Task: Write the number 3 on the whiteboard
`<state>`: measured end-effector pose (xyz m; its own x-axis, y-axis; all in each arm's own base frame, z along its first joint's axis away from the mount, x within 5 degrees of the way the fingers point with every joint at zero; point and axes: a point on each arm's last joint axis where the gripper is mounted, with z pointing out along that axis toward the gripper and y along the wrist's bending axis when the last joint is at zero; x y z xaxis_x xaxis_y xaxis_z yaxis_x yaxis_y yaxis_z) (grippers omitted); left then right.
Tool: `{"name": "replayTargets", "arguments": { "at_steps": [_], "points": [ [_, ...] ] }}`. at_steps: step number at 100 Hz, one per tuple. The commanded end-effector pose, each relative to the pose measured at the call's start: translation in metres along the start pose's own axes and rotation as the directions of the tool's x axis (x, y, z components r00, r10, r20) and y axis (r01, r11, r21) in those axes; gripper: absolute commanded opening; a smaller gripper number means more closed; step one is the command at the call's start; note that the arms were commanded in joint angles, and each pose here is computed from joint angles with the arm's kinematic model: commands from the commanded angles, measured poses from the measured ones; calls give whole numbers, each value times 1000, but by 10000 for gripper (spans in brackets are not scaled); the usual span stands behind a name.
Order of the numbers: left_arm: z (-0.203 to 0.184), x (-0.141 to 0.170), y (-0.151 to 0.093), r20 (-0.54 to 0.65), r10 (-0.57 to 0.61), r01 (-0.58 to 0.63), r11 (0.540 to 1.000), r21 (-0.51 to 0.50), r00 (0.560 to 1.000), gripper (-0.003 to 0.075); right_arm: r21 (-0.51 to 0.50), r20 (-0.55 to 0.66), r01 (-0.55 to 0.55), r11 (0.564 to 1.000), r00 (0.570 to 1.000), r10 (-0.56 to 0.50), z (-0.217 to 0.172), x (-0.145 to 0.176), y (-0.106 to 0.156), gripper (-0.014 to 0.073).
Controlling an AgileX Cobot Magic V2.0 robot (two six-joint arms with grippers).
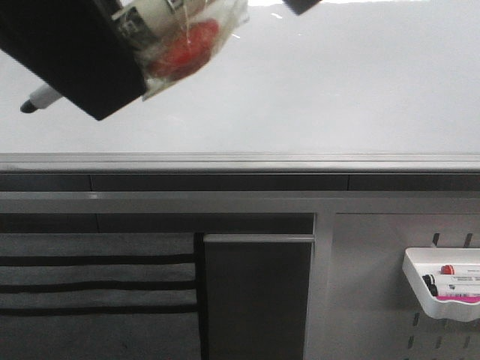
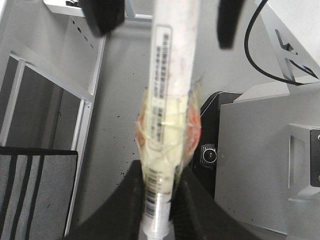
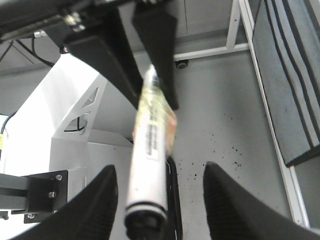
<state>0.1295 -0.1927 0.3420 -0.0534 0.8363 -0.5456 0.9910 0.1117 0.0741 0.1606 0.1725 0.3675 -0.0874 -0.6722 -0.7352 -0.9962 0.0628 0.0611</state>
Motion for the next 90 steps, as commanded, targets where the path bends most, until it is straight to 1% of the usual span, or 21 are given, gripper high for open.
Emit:
{"name": "replayTargets", "arguments": {
  "at_steps": [1, 15, 30, 37, 59, 90],
  "points": [
    [-16, -11, -3, 92, 12, -10, 1000, -24, 996, -20, 40, 80, 61, 997, 995, -64, -9, -15, 4, 347],
    [-16, -11, -3, 97, 14, -11, 1000, -28, 995, -20, 64, 86, 156, 986, 983, -161, -9, -17, 4, 347],
    [-16, -12, -2, 107, 16, -12, 999, -41, 994, -20, 85, 89, 281, 956, 954, -288, -6, -20, 6, 347],
    [-16, -12, -1, 110, 19, -13, 999, -48, 994, -20, 84, 87, 317, 945, 942, -324, -6, -20, 7, 347],
    [-16, -13, 0, 118, 20, -13, 998, -54, 993, -20, 93, 89, 316, 944, 942, -324, -6, -21, 6, 340],
    [-16, -15, 1, 135, 23, -14, 998, -69, 991, -20, 90, 89, 317, 944, 942, -324, -6, -21, 7, 165]
  ]
}}
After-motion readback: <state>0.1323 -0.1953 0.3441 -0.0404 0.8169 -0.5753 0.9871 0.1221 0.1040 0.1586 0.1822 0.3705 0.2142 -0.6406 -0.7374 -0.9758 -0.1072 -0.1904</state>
